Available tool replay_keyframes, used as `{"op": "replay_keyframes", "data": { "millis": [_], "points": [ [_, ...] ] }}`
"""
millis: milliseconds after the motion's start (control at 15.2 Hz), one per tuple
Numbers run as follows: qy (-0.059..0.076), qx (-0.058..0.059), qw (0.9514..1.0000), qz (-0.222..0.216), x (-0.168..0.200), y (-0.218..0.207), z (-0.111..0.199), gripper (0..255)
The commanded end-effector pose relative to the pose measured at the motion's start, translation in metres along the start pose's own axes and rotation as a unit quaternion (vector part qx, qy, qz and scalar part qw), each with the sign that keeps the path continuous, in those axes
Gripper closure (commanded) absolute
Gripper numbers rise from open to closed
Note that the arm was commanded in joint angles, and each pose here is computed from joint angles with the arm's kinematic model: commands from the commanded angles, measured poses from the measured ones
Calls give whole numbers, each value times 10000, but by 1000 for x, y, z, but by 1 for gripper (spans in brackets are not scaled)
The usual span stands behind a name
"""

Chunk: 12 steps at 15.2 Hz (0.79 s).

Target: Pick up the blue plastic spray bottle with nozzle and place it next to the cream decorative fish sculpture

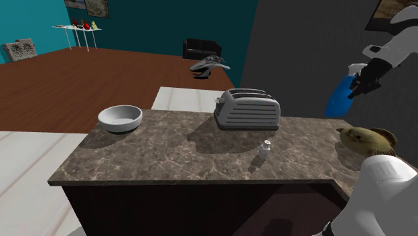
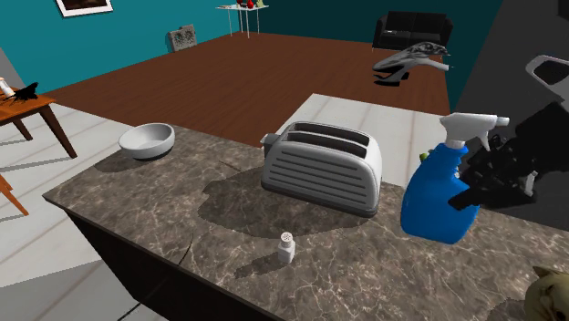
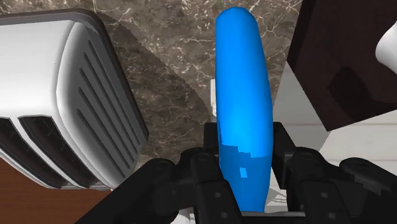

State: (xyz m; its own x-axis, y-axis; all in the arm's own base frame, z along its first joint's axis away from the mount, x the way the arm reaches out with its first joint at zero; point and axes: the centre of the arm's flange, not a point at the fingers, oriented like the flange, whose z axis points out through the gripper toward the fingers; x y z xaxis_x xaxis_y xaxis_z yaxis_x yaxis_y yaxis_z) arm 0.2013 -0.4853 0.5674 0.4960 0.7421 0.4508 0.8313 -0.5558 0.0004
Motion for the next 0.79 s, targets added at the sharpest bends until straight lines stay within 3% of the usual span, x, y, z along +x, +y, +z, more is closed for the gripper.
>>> {"op": "replay_keyframes", "data": {
  "millis": [0, 726],
  "points": [
    [1, 3, 10000, -4, -22, -12, -6, 255],
    [1, 3, 10000, -4, -144, -82, -43, 255]
  ]
}}
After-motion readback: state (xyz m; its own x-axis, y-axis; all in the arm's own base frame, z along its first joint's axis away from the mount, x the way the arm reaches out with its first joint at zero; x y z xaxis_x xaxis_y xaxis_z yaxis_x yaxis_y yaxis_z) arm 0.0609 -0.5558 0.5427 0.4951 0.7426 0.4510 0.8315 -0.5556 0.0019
